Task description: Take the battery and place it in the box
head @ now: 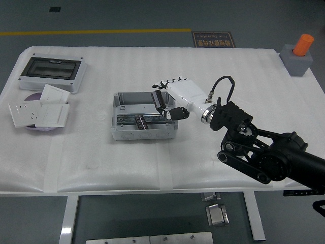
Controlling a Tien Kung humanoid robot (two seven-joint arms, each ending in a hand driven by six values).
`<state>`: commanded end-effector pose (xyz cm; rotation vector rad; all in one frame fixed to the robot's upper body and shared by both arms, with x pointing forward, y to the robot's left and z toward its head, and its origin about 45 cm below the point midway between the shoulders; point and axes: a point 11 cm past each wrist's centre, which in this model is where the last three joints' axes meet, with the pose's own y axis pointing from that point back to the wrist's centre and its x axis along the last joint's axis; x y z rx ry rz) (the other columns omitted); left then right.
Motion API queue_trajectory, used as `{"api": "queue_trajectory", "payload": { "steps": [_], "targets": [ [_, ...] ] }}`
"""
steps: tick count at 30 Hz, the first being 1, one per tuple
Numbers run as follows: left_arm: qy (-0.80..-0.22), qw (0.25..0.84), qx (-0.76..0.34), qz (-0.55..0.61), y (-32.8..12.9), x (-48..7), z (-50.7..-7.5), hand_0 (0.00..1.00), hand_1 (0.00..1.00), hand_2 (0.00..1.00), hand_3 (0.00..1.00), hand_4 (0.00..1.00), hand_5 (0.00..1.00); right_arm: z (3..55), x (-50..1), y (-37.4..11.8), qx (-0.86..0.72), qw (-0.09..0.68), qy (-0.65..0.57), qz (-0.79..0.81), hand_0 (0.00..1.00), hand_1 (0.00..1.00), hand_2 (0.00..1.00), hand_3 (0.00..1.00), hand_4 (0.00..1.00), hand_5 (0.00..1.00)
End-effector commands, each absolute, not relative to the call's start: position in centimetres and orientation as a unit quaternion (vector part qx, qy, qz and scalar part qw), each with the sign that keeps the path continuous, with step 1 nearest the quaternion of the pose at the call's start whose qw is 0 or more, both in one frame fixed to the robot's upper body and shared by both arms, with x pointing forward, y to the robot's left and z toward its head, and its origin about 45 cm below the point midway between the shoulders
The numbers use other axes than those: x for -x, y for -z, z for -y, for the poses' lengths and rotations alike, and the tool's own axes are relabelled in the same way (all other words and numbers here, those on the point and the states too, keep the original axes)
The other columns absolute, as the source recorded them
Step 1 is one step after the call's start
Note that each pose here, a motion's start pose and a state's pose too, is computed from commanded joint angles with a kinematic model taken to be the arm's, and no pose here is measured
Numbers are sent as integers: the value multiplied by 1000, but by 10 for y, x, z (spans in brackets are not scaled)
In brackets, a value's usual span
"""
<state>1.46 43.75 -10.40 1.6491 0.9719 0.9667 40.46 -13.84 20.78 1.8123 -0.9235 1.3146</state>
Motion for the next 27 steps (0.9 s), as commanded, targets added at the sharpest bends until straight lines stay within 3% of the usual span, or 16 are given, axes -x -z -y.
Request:
{"api": "queue_trajectory", "payload": {
  "steps": [13, 27],
  "targets": [
    [-392, 472, -678, -405, 104, -6, -438, 613, 661, 470, 556, 458, 522, 154, -407, -228, -701, 327, -492, 399, 998, 928, 967, 998, 998, 538],
    [-382, 450, -687, -424, 102, 15, -443, 613, 661, 470, 557, 458, 520, 247, -407, -262, -662, 310, -445, 517, 998, 908, 940, 998, 998, 539]
  ]
}}
